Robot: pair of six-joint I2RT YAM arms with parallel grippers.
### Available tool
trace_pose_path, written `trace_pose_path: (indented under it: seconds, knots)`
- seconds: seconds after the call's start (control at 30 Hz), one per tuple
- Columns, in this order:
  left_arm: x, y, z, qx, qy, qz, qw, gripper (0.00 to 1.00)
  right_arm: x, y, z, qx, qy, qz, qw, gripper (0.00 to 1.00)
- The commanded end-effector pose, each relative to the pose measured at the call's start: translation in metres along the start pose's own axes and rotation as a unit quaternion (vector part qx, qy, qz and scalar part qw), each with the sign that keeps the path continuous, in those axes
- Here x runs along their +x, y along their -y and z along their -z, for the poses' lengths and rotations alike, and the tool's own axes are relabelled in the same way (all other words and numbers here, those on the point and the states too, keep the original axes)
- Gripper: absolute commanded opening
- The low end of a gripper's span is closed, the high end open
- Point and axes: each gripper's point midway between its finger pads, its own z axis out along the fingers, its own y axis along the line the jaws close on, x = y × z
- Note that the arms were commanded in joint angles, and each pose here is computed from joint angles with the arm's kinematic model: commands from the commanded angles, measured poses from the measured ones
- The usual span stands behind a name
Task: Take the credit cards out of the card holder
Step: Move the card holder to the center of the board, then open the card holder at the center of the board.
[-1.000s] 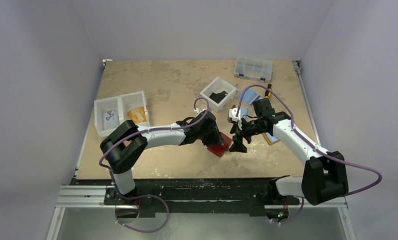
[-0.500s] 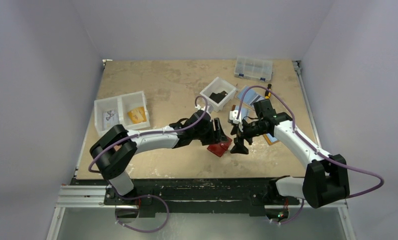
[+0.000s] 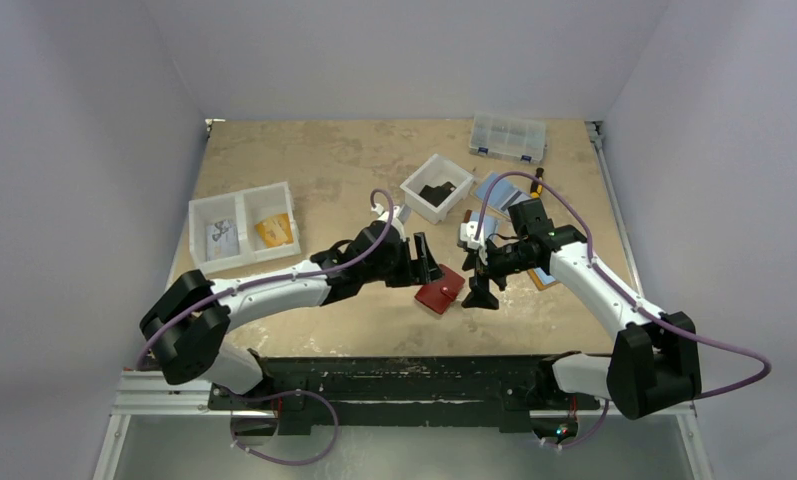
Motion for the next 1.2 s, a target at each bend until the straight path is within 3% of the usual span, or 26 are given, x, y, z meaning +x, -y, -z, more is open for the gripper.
trace_pose_path:
  seconds: [0.0, 0.2, 0.37, 0.53, 0.7, 1.17]
  knots:
    - [-0.016, -0.007, 0.014, 0.014, 0.024, -0.007, 1.0, 0.72, -0.011, -0.004, 0.002, -0.004, 0.018, 0.022, 1.0, 0.99]
    - [-0.009, -0.018, 0.019, 0.076, 0.003, 0.012, 0.997, 0.71, -0.008, 0.005, -0.004, 0.011, 0.006, 0.019, 1.0, 0.99]
    - [0.002, -0.042, 0.01, 0.042, -0.025, -0.012, 0.999, 0.7, -0.004, 0.013, -0.017, 0.028, -0.026, 0.018, 0.999, 0.9]
    - [0.009, -0.048, -0.004, 0.043, -0.038, -0.005, 0.998, 0.69, 0.005, 0.025, -0.036, 0.047, -0.076, 0.008, 0.996, 0.75]
    - [0.017, -0.058, -0.016, 0.034, -0.044, 0.026, 0.998, 0.6, 0.009, 0.029, -0.055, 0.049, -0.113, 0.004, 0.992, 0.64]
    - [0.035, -0.094, -0.018, -0.024, -0.035, 0.094, 0.995, 0.54, 0.02, 0.048, -0.076, 0.105, -0.162, -0.013, 0.981, 0.51]
